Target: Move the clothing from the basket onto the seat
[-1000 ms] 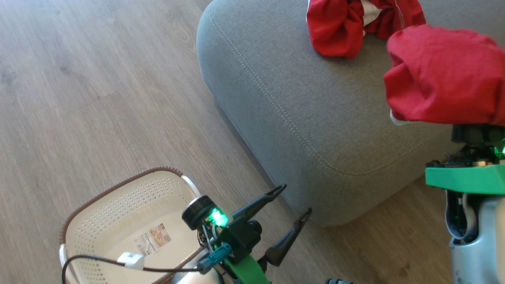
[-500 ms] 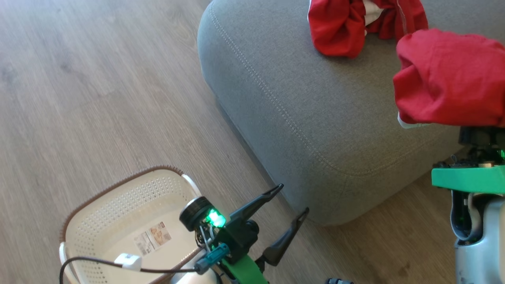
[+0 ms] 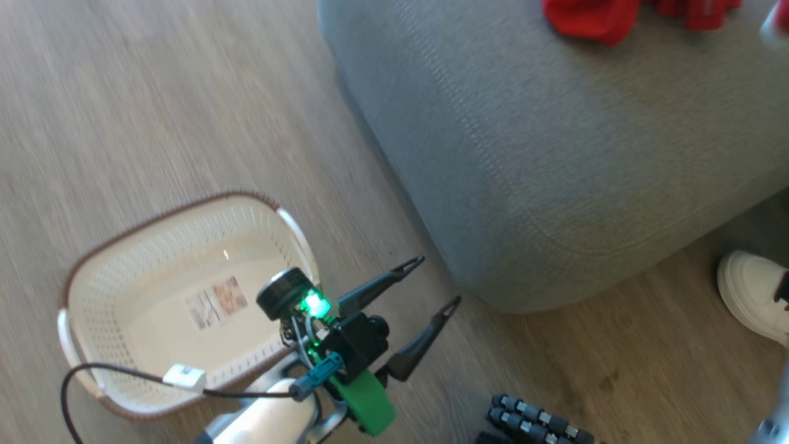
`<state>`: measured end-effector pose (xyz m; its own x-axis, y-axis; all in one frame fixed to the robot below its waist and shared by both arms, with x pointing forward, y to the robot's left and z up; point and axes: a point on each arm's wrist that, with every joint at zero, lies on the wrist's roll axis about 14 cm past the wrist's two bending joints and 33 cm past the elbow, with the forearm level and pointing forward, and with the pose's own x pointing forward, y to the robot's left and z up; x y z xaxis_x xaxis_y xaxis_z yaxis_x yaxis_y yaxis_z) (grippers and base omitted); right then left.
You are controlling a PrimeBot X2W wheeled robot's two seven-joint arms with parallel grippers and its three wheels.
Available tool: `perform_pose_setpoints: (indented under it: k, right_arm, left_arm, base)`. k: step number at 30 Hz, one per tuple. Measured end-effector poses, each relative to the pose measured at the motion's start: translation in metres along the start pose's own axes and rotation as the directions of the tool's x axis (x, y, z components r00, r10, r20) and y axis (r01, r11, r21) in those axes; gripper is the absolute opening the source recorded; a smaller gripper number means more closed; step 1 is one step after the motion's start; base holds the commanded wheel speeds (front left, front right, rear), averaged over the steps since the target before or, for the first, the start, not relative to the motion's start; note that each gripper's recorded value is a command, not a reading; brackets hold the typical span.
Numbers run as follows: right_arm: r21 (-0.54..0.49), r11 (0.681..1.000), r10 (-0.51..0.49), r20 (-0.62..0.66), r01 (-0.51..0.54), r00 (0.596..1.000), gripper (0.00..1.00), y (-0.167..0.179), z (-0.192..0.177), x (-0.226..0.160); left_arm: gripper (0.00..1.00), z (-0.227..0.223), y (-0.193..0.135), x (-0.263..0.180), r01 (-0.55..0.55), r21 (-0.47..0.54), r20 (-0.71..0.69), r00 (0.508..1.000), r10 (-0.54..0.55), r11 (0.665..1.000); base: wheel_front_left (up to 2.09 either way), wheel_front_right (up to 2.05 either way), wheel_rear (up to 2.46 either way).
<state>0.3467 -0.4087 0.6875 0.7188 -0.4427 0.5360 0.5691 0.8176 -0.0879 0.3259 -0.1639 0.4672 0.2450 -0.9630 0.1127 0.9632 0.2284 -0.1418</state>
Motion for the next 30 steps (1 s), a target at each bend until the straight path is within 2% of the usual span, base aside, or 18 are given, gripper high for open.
perform_pose_setpoints:
  k: [6,11,15,17,22,30]
  right_arm:
    - [-0.036,0.998,0.05,0.054,-0.048,0.997,0.0,0.027,-0.009,0.056]
    - [-0.034,0.996,0.083,0.047,-0.081,0.995,0.0,0.052,-0.034,0.09]
    - [-0.056,0.994,0.092,0.027,-0.091,0.995,0.0,0.061,-0.055,0.111]
    - [-0.057,0.996,0.072,-0.001,-0.072,0.997,0.0,0.057,-0.07,0.118]
    - [-0.143,0.989,0.028,-0.096,-0.042,0.995,0.0,0.035,-0.107,0.128]
    - [-0.157,0.986,-0.076,-0.182,0.047,0.98,0.0,0.016,-0.148,0.147]
  left_arm:
    - [1.0,-0.042,0.022,-0.013,-0.006,-0.046,-0.069,0.998,0.003,0.999]
    - [1.0,-0.06,0.045,-0.013,-0.025,-0.074,-0.066,0.998,0.02,0.997]
    - [1.0,-0.085,0.041,-0.02,0.033,-0.055,-0.113,0.993,-0.039,0.998]
    - [1.0,-0.09,0.041,-0.022,0.033,-0.064,-0.117,0.992,-0.04,0.997]
    - [1.0,-0.102,0.048,-0.032,-0.007,-0.09,-0.138,0.99,-0.006,0.996]
    - [1.0,-0.114,0.06,-0.044,-0.061,-0.113,-0.161,0.986,0.042,0.992]
  base:
    - [0.0,0.0,0.0]
    - [0.0,0.0,0.0]
    - [0.0,0.0,0.0]
    - [0.0,0.0,0.0]
    - [0.0,0.0,0.0]
    - [0.0,0.0,0.0]
